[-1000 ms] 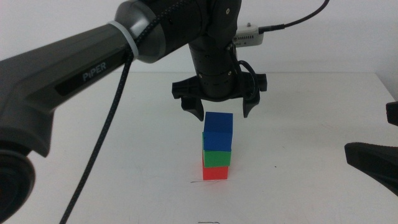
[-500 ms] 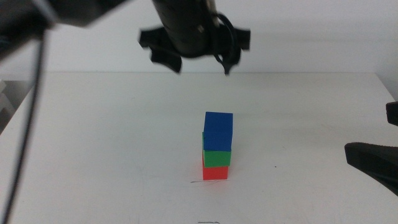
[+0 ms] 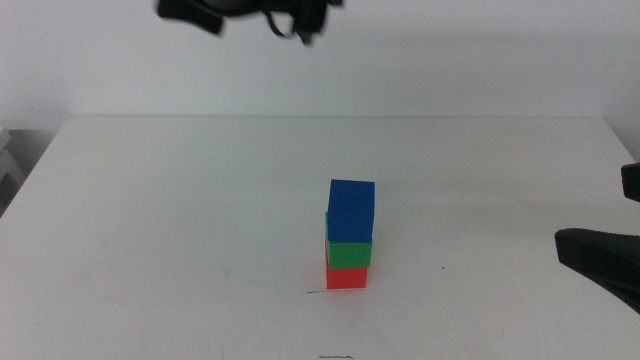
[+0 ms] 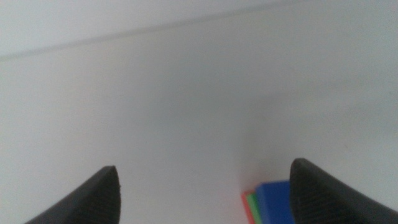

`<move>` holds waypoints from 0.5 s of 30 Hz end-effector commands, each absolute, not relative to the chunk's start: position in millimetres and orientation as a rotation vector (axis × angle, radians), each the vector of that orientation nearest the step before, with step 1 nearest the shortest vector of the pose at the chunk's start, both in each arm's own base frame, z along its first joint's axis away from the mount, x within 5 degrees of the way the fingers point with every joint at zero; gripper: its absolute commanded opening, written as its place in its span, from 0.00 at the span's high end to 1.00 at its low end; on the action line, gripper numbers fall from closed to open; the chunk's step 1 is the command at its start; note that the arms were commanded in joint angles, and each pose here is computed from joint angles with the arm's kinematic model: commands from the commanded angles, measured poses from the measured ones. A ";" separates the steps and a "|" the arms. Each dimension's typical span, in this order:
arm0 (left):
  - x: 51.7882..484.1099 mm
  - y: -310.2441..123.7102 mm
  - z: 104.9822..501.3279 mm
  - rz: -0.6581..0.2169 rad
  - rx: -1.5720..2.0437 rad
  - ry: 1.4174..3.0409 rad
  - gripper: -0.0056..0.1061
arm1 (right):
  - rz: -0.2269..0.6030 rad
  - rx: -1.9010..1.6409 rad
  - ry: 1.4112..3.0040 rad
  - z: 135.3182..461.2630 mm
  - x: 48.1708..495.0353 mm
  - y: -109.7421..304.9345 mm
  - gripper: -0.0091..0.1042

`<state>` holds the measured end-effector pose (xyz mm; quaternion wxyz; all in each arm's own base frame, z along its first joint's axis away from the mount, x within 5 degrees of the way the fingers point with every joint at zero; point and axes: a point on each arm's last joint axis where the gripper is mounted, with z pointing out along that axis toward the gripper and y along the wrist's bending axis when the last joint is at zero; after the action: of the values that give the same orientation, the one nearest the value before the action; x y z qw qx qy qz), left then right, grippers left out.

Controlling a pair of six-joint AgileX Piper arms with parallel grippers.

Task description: Stack red cubes first, then green, then blue cubes in a specific spot.

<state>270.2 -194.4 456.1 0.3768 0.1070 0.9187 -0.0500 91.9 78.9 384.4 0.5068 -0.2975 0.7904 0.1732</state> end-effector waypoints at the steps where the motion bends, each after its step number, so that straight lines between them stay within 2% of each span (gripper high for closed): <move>1: 245.8 -162.3 492.4 -0.075 0.217 2.255 0.13 | 0.415 -0.695 1.806 399.3 93.2 77.9 0.09; 6: 225.5 -122.7 508.1 0.044 0.225 2.181 0.13 | 0.415 -0.695 1.806 399.3 93.2 77.9 0.09; 10: 210.6 -79.0 497.5 0.029 0.098 2.229 0.13 | 0.415 -0.695 1.806 399.3 93.2 77.9 0.09; 15: 188.1 -29.1 475.6 0.018 0.037 2.137 0.13 | 0.415 -0.695 1.806 399.3 93.2 77.9 0.09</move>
<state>200.2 -40.1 466.7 0.4201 0.0100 0.9072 0.0204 91.9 78.9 384.4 0.5068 -0.2975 0.7904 0.1732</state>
